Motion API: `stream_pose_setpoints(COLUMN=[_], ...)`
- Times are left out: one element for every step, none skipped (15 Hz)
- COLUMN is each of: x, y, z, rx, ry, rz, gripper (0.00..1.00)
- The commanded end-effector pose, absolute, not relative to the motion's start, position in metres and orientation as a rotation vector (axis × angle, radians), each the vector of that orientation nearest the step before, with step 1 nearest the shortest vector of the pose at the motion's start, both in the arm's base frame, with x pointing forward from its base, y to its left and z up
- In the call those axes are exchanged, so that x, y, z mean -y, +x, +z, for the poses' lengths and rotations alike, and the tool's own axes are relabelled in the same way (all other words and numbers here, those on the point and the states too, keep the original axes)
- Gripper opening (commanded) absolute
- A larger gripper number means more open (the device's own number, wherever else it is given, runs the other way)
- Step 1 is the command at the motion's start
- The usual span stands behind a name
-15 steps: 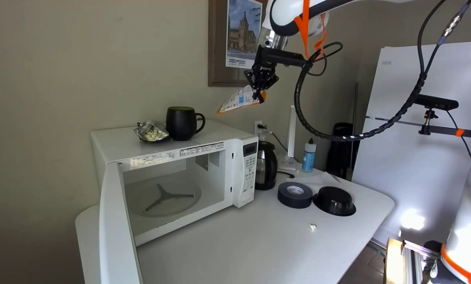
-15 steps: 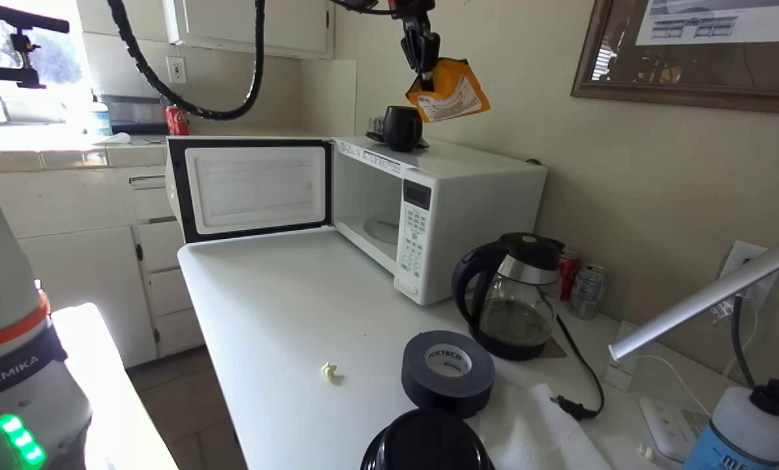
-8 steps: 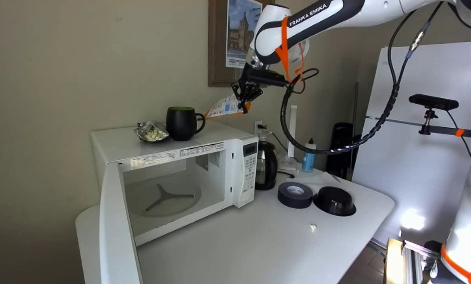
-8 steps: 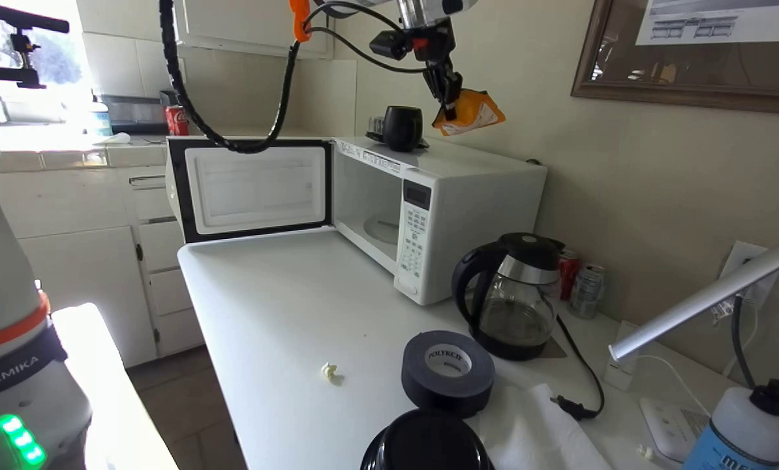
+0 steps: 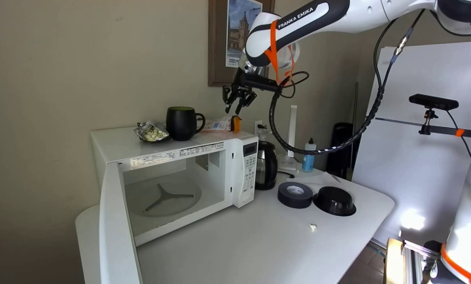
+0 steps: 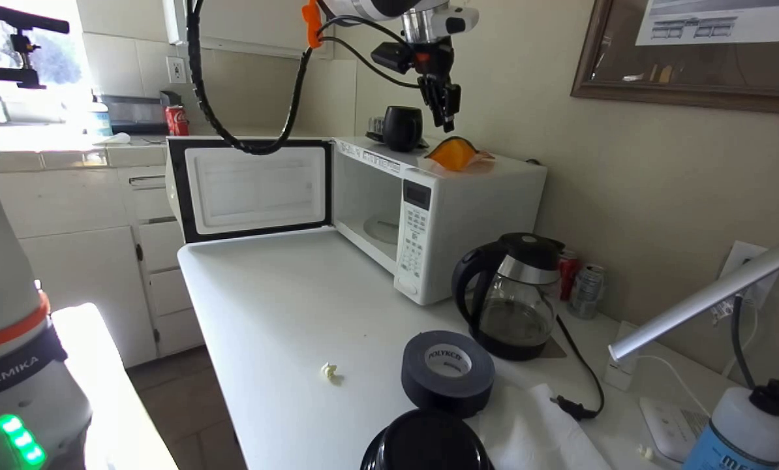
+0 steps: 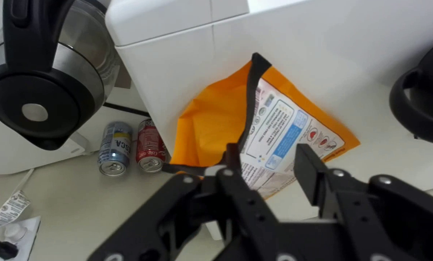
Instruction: Put the orange sachet on the top of the microwave
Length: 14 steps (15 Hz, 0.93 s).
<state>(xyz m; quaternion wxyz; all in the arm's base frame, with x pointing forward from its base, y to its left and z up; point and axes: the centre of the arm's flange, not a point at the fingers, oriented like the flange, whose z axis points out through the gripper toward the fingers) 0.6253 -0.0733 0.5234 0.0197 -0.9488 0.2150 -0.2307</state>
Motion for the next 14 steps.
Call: stream_pose_setpoints(x=[0.057,0.052,0.045,0.041,0.041,0.040,0.044,0.047,0.050,0.051,0.053,0.054,0.050,0.051], y=[0.604,0.596,0.580,0.565,0.550,0.534,0.516,0.502,0.486,0.474,0.465,0.456,0.487,0.481], z=[0.549,0.558,0.569,0.576,0.577,0.582,0.580,0.582,0.579,0.575,0.567,0.561,0.576,0.574], rx=[-0.607,-0.604,-0.591,-0.563,-0.512,-0.452,-0.395,-0.337,-0.267,-0.194,-0.113,-0.031,-0.166,-0.151], ry=[-2.932,-2.937,-2.970,-3.039,-3.106,-3.163,-3.201,-3.232,-3.239,-3.257,-3.276,-3.294,-3.255,-3.257], rz=[-0.735,-0.761,-0.741,-0.696,-0.645,-0.587,-0.523,-0.455,-0.382,-0.319,-0.271,-0.229,-0.294,-0.283], gripper=[0.75,0.82,0.91,0.98,0.99,1.00,1.00,1.00,1.00,1.00,1.00,1.00,1.00,1.00])
